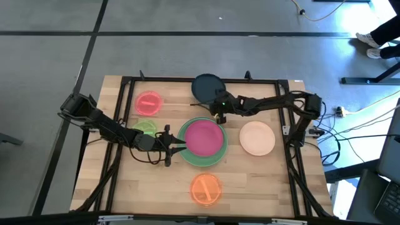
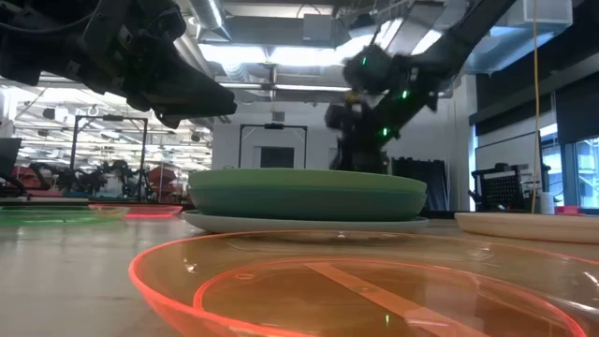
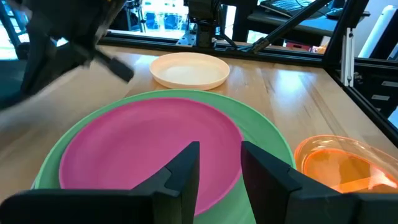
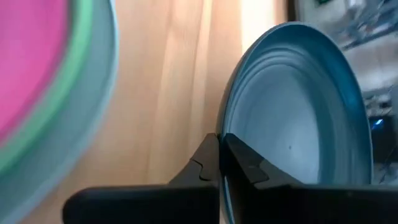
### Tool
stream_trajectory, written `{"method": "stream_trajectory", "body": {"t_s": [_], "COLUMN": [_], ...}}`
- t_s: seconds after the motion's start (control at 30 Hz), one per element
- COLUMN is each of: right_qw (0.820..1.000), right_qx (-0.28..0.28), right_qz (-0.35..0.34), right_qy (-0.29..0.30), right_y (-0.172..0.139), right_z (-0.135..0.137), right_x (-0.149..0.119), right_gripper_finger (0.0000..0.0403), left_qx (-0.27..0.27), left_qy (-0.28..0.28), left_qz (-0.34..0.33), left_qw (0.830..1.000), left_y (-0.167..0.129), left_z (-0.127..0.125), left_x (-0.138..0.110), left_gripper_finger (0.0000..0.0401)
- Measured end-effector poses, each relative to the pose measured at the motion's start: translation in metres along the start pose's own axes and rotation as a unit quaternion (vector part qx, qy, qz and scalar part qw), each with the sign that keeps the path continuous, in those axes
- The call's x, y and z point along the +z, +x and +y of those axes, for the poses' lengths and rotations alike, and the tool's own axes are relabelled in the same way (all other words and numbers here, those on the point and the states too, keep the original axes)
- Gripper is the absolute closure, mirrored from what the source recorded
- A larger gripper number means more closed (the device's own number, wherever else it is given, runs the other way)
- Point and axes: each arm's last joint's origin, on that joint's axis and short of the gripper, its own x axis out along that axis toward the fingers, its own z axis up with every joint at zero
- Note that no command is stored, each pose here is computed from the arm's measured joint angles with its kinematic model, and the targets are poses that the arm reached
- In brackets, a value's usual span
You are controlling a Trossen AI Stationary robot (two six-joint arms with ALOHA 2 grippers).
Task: Stack plastic plates
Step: Stack the dark blue plate on top of the pink plate
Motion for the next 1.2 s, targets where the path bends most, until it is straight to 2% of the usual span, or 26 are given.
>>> {"method": "stream_trajectory", "body": {"t_s": [0.27,0.43,0.67,0.9,1.03,1.2], "right_qw": [0.996,0.993,0.988,0.981,0.978,0.976], "right_qx": [0.012,0.036,0.091,0.135,0.158,0.189], "right_qz": [-0.081,-0.114,-0.121,-0.136,-0.135,-0.108], "right_qy": [-0.036,-0.022,-0.024,-0.029,-0.032,-0.016], "right_y": [-0.052,-0.070,-0.085,-0.101,-0.106,-0.103], "right_z": [0.019,0.039,0.074,0.107,0.121,0.128], "right_x": [0.044,0.062,0.075,0.086,0.088,0.082], "right_gripper_finger": [0.0401,0.0401,0.0401,0.0401,0.0400,0.0400], "left_qx": [0.000,-0.001,-0.020,-0.048,-0.056,-0.048], "left_qy": [0.000,0.001,0.006,0.009,0.018,0.020], "left_qz": [0.000,0.000,-0.009,-0.067,-0.089,-0.088], "left_qw": [1.000,1.000,1.000,0.997,0.994,0.995], "left_y": [0.000,0.000,-0.004,-0.026,-0.038,-0.039], "left_z": [0.000,0.000,-0.008,-0.020,-0.027,-0.029], "left_x": [0.000,0.000,0.001,0.024,0.031,0.030], "left_gripper_finger": [0.0291,0.0291,0.0291,0.0291,0.0291,0.0291]}}
